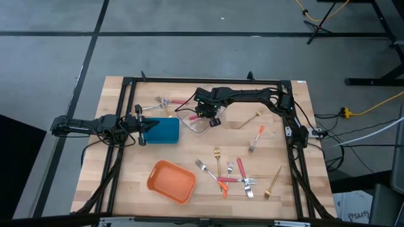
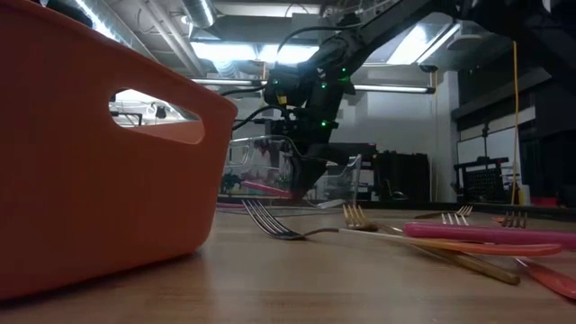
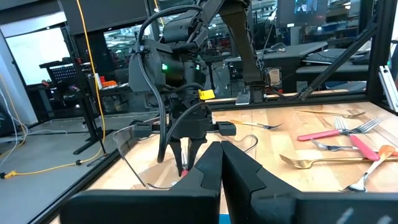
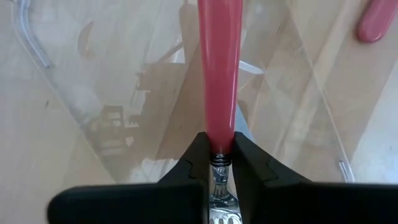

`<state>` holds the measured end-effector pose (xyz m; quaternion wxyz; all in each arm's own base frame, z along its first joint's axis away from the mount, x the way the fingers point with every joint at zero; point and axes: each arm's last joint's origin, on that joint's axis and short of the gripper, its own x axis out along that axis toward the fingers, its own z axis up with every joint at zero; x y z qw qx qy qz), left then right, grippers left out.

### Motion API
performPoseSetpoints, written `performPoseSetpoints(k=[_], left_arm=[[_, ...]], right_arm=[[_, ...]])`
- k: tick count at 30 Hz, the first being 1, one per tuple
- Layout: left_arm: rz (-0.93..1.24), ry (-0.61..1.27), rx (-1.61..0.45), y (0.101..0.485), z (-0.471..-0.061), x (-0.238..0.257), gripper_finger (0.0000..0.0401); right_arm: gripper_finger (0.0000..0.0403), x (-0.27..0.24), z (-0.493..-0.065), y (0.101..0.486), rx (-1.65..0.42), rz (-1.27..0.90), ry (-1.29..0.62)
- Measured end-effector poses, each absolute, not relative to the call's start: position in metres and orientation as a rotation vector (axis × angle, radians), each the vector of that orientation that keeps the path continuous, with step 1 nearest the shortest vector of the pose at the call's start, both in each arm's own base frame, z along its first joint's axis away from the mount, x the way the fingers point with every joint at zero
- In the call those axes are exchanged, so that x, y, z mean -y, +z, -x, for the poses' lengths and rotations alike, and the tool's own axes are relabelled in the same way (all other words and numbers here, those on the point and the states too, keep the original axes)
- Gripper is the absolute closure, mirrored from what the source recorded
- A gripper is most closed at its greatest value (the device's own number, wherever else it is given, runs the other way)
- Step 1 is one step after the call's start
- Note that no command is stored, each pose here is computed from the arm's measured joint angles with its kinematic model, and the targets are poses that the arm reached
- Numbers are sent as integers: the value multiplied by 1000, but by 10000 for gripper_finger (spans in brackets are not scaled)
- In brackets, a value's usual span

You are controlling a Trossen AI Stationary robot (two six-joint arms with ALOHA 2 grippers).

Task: Sort silverware by color (type)
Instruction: Put the pink fork into the transparent bin, then put the gold fork into the orange bin

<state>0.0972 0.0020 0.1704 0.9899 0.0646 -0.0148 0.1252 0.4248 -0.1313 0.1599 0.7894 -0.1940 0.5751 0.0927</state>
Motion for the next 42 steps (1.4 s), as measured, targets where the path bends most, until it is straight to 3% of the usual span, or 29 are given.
performPoseSetpoints(k=[11,30,42], left_arm=[[-130,250,30,170,-97,-2,401],[-130,249,30,170,-97,-2,401],[-130,249,29,170,-97,-2,401]], right_arm=[[301,132,-425,159,-1235,421,195],[297,127,-423,162,-1259,426,206],[297,97,-404,237,-1193,545,131]])
